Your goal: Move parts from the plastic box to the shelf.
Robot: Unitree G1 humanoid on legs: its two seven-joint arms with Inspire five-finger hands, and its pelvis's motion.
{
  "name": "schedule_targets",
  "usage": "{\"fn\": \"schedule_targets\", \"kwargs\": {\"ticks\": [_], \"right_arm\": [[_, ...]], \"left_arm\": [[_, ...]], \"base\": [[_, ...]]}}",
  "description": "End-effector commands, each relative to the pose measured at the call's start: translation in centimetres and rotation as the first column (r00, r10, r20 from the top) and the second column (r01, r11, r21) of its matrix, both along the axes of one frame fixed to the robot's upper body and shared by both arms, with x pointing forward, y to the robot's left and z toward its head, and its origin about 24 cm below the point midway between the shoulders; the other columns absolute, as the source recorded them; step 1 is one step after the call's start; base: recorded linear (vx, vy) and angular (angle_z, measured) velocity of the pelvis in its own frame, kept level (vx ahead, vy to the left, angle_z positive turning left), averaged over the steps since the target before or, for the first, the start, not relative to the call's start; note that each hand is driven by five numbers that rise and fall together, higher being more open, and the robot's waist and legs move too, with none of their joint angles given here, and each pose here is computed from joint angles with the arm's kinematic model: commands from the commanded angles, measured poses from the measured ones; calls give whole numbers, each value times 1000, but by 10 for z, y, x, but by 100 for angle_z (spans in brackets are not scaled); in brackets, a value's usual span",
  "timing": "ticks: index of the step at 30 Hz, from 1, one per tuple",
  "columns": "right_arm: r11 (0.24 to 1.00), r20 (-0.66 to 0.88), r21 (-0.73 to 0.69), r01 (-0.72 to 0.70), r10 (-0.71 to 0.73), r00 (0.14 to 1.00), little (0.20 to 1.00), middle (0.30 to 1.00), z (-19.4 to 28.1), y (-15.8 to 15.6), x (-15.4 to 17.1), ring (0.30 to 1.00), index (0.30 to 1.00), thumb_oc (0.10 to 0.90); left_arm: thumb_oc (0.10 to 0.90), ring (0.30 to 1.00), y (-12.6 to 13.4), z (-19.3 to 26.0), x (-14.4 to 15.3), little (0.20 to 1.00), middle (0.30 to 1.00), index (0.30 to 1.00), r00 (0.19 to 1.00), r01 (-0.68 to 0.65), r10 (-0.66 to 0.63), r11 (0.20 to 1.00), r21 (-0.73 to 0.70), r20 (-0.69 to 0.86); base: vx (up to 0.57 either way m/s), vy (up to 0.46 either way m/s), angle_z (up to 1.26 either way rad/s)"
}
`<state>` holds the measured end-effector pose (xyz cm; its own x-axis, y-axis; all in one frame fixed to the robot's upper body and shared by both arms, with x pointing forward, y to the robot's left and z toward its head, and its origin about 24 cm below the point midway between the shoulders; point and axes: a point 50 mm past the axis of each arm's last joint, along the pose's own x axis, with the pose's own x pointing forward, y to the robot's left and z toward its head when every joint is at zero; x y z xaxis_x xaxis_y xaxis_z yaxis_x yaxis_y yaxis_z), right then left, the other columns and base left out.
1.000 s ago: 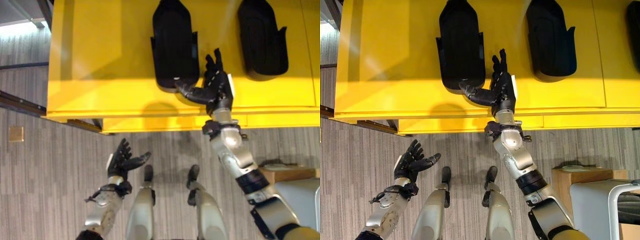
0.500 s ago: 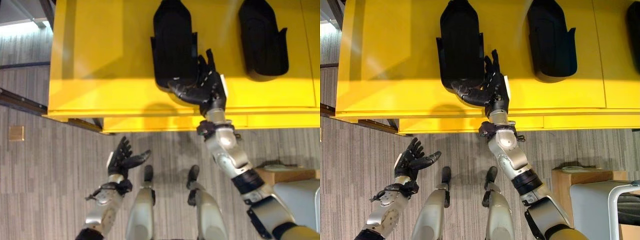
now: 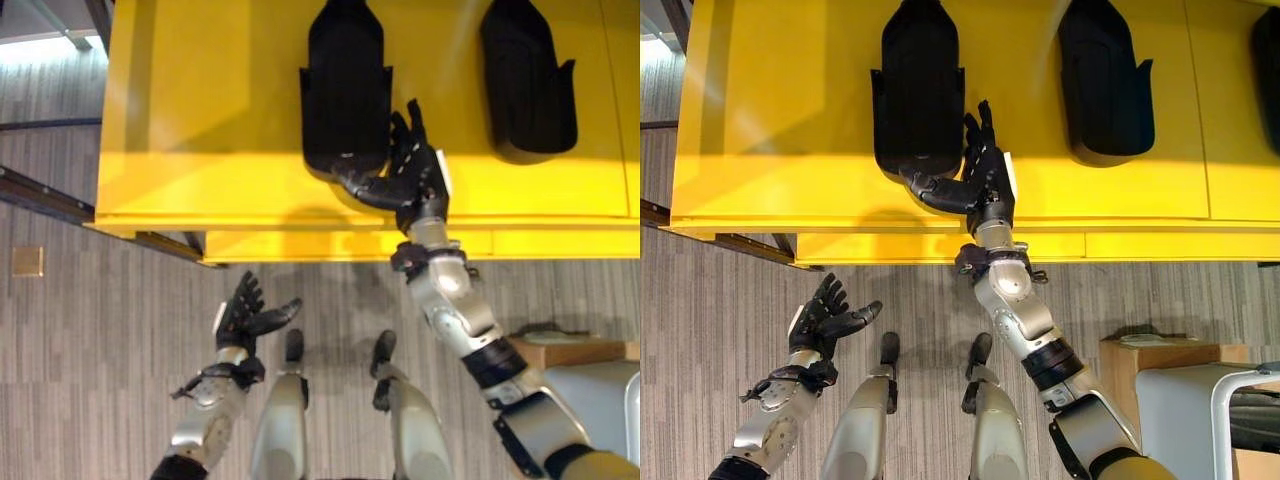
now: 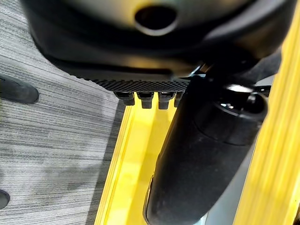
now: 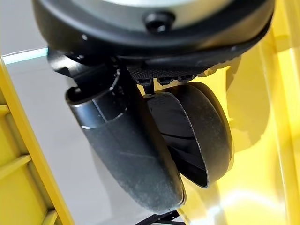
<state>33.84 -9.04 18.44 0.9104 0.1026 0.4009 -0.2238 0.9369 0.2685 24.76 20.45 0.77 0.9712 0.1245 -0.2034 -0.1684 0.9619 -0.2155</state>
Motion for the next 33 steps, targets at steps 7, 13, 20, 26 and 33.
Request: {"fn": "schedule_targets", "kwargs": {"ticks": [7, 13, 20, 26, 33], "right_arm": [[998, 365, 67, 3, -27, 930, 1000, 1000, 75, -1, -26, 1000, 1000, 900], [997, 496, 67, 30, -59, 866, 1000, 1000, 89, -8, -51, 1000, 1000, 900], [1000, 539, 15, -12, 2, 842, 1000, 1000, 76, -9, -73, 1000, 1000, 900], [999, 516, 9, -50, 38, 856, 1000, 1000, 63, -14, -80, 1000, 1000, 900], [999, 481, -38, -25, 40, 876, 1000, 1000, 44, -35, -89, 1000, 1000, 900]], "left_arm": [[900, 1000, 7, 24, -5, 1000, 1000, 1000, 989, -31, 27, 999, 28, 143], [900, 1000, 9, 23, -7, 1000, 1000, 1000, 989, -48, 41, 998, 42, 142], [900, 1000, 12, 43, -11, 1000, 1000, 1000, 973, -28, -17, 981, 190, 230], [900, 1000, 18, 62, -17, 1000, 1000, 1000, 950, -32, -69, 949, 313, 306], [900, 1000, 38, 96, -36, 1000, 1000, 1000, 906, -117, -133, 834, 539, 402]], "base": [[0, 0, 0], [0, 0, 0], [-5, -10, 0], [-5, -11, -1], [-6, -37, -1]]}}
